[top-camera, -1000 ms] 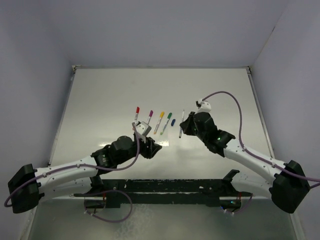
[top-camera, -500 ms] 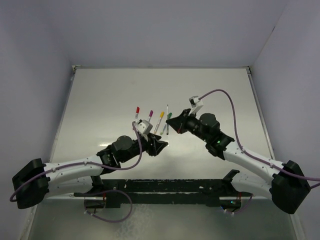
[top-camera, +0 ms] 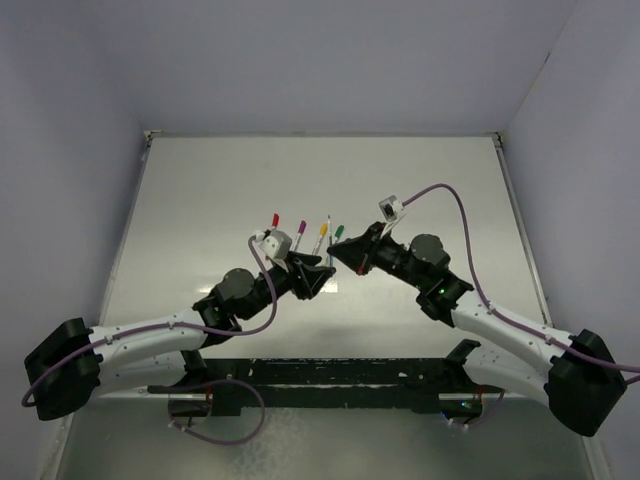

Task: Insert the pens into the pen caps

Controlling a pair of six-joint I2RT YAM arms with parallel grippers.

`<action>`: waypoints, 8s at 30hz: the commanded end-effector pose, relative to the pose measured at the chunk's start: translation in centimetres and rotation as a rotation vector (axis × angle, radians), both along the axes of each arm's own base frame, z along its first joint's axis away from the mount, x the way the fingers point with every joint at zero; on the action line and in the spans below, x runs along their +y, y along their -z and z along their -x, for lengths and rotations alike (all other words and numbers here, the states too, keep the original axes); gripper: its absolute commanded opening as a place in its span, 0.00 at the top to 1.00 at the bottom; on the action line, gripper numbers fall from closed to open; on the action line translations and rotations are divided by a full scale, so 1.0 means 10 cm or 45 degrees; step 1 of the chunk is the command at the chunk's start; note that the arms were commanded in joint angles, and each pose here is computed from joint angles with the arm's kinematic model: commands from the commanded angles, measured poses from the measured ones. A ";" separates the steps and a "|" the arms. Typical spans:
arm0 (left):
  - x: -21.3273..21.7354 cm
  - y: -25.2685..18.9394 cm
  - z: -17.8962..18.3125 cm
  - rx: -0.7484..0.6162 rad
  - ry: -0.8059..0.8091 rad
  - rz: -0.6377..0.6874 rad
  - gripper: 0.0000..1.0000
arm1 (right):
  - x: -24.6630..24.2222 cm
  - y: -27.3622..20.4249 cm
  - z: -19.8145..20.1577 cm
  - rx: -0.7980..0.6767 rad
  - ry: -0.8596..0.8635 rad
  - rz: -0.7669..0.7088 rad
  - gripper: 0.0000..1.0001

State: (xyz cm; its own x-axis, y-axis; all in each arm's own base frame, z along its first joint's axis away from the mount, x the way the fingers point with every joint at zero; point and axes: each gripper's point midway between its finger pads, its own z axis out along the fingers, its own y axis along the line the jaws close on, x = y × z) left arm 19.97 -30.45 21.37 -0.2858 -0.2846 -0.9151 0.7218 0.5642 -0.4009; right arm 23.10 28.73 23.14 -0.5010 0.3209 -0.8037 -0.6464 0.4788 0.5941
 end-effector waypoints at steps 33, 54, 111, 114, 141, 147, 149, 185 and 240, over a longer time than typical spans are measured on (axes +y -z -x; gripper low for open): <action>-0.08 -0.07 -0.08 0.005 0.010 0.138 0.88 | 0.14 -0.17 0.16 -0.024 -0.146 -0.157 1.00; 0.33 0.35 -0.19 0.144 -0.233 -0.070 1.00 | -0.04 -0.52 0.00 -0.166 0.013 -0.040 0.58; 0.69 0.99 0.00 0.339 -0.241 -0.546 1.00 | -0.50 2.00 -1.53 0.699 0.823 1.027 0.61; 0.68 0.98 -0.01 0.334 -0.240 -0.543 1.00 | -0.51 2.07 -1.49 0.721 0.805 1.043 0.62; 0.60 0.97 -0.06 0.322 -0.232 -0.529 1.00 | -0.75 2.47 -1.00 0.857 0.743 1.188 0.72; 0.58 0.96 -0.07 0.319 -0.227 -0.533 1.00 | -0.76 2.53 -0.94 0.876 0.727 1.218 0.79; 0.58 0.95 -0.07 0.316 -0.228 -0.533 1.00 | -0.76 2.55 -0.92 0.879 0.718 1.232 0.84; -0.25 0.22 -0.11 0.190 0.083 -0.038 1.00 | -0.56 -0.38 -0.90 -0.251 0.622 0.080 1.00; -0.32 -0.06 -0.07 0.001 0.152 0.113 1.00 | -0.51 -0.93 -0.36 -0.452 0.392 -0.404 1.00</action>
